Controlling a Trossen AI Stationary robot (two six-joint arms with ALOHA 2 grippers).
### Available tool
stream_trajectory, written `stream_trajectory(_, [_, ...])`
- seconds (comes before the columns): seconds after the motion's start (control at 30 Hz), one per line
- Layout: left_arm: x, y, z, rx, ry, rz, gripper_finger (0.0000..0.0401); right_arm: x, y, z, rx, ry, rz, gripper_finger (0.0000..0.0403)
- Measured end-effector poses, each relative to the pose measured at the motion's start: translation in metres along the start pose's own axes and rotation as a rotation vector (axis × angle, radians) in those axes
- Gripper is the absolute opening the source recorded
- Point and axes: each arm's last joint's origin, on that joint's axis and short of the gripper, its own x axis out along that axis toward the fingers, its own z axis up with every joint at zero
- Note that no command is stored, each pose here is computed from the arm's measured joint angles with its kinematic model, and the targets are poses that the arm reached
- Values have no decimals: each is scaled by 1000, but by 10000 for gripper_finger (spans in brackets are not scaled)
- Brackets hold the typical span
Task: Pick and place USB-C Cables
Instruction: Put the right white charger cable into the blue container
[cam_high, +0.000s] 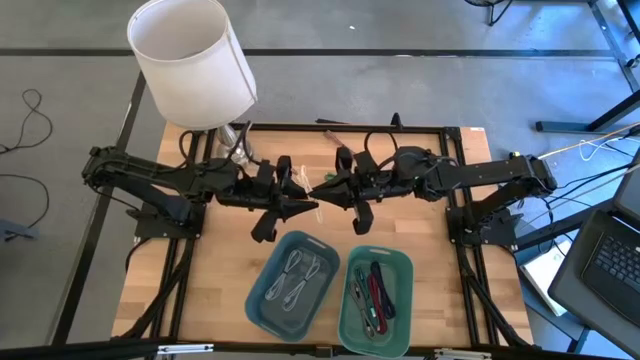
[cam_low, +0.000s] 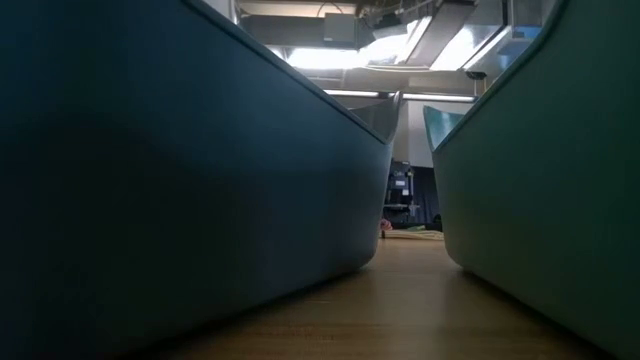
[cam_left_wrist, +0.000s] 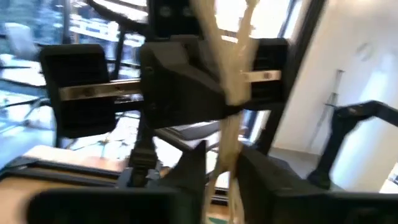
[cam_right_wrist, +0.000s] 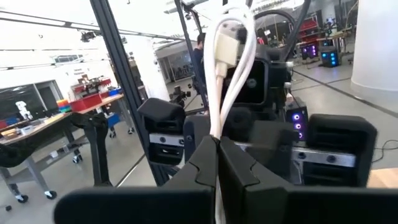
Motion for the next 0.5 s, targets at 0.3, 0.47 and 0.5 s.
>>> stream_trajectory(0.3, [0, 2, 1, 16, 9, -41, 12, 0, 0, 0, -81, 3, 14, 21])
stream_trajectory(0.47, [0, 1, 0, 11, 13, -52, 12, -7, 3, 6, -141, 37, 8, 124])
stream_trajectory(0.5, [0, 1, 0, 11, 14, -55, 12, -9, 4, 9, -152, 60, 2, 149])
